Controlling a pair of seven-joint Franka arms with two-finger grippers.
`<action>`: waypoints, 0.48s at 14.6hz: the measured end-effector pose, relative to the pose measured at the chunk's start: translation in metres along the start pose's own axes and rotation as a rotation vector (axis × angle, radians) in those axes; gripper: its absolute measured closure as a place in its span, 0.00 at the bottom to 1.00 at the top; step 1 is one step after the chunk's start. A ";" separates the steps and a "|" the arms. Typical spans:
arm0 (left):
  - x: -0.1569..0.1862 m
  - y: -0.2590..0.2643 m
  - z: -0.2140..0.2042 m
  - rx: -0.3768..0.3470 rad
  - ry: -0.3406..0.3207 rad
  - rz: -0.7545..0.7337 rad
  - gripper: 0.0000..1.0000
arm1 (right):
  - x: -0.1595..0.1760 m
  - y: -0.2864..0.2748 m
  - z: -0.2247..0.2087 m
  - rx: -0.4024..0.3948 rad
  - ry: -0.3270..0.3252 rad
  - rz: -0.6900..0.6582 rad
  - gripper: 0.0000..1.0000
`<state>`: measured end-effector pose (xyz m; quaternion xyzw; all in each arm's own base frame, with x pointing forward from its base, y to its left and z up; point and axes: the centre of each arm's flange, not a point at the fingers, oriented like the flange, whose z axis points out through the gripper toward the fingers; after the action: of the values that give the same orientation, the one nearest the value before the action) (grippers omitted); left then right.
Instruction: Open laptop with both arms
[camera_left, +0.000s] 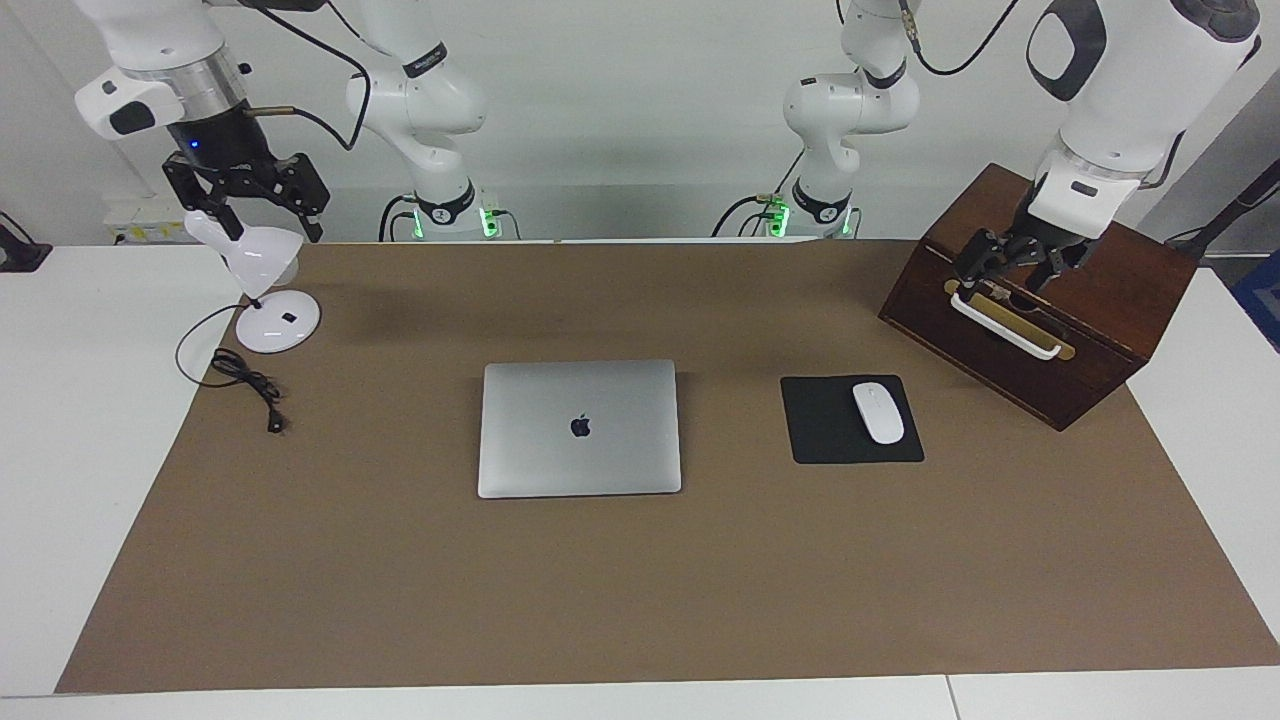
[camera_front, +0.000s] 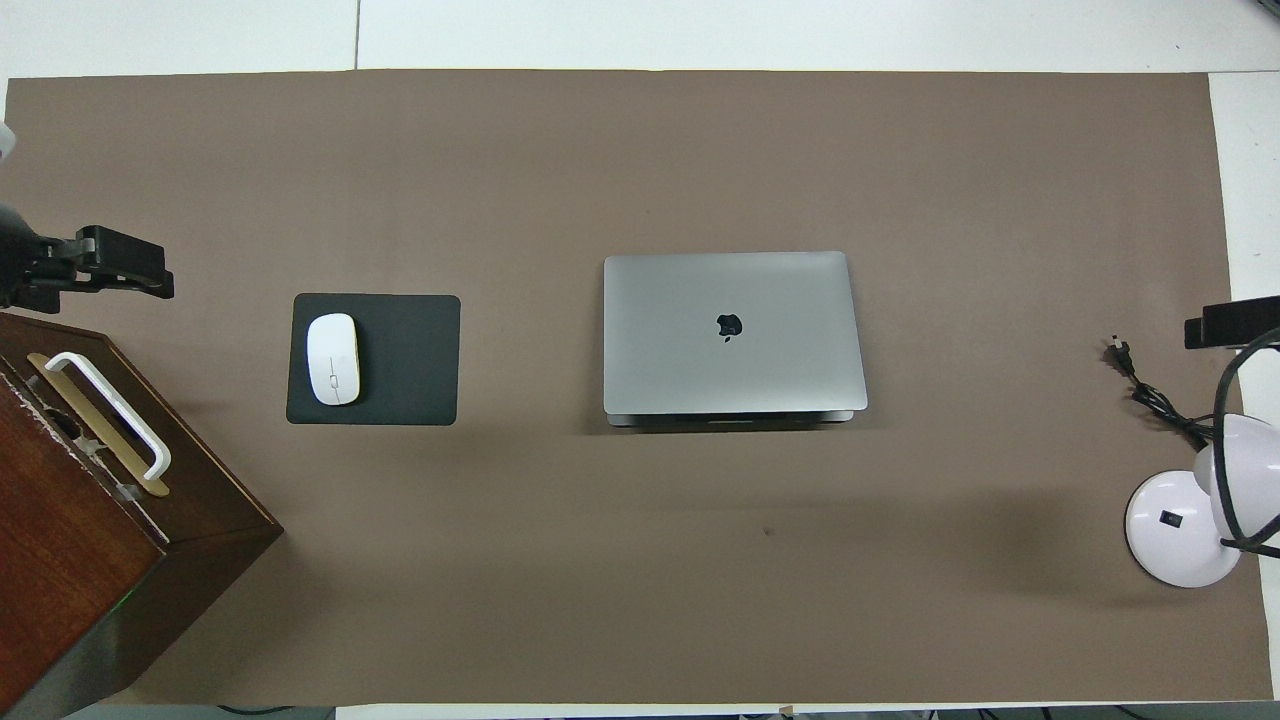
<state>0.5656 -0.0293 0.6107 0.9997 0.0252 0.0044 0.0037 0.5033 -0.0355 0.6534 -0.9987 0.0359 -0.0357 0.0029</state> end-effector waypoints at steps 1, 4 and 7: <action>0.000 0.000 0.000 0.000 0.004 0.001 0.00 | 0.000 0.000 0.000 0.000 0.000 0.000 0.00; 0.002 0.001 -0.002 -0.002 0.021 0.002 0.00 | 0.000 -0.002 0.000 0.000 0.000 -0.003 0.00; 0.003 0.001 -0.002 -0.003 0.025 0.002 0.00 | 0.000 -0.003 0.000 0.000 -0.001 -0.006 0.00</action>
<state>0.5682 -0.0306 0.6130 0.9995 0.0242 0.0172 0.0047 0.5034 -0.0324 0.6533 -0.9988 0.0329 -0.0350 0.0027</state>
